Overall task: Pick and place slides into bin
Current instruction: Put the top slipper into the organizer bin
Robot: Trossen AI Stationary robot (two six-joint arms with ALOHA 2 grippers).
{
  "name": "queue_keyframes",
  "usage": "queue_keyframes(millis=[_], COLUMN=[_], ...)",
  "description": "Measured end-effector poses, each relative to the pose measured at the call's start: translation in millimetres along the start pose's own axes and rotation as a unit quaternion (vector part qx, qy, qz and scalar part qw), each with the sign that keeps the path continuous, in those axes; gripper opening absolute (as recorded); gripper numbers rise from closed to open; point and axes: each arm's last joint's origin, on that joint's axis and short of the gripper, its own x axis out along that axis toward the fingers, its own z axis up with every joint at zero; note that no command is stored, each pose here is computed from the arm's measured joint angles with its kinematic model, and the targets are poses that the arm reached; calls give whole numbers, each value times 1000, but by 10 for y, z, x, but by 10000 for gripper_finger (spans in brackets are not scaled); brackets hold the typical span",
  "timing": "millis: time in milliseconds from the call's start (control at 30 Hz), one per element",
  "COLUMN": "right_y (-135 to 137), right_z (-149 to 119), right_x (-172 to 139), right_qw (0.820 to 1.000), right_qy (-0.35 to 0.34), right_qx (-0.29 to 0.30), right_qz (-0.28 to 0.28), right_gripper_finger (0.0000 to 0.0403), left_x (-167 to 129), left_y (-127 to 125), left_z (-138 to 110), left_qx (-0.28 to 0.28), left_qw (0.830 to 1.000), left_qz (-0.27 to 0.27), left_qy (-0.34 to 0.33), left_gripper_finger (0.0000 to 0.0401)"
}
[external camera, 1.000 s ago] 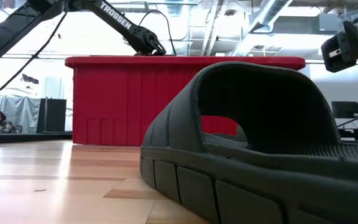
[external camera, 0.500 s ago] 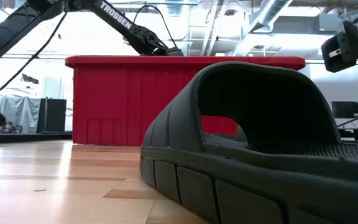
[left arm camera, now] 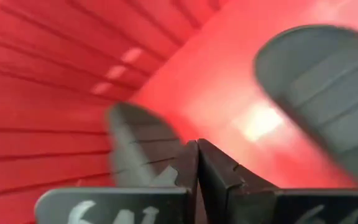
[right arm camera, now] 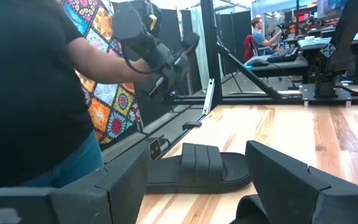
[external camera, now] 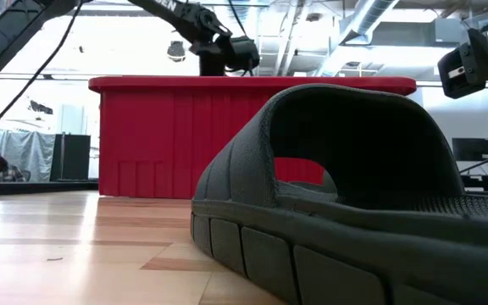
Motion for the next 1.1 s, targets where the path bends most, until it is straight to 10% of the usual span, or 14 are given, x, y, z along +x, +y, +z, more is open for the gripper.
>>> queue_keyframes(millis=[733, 1100], right_y=[0, 0], right_z=[0, 0], right_x=[0, 0], right_qw=[1000, 1000], right_qy=[0, 0], right_qx=[0, 0], right_qz=[0, 0], right_gripper_finger=[260, 260], left_x=[386, 499], left_y=[494, 501], left_z=[-193, -213], left_qx=[-33, -75], left_qw=[991, 982], left_qz=[7, -88], left_qy=[133, 150], left_gripper_finger=[0, 0])
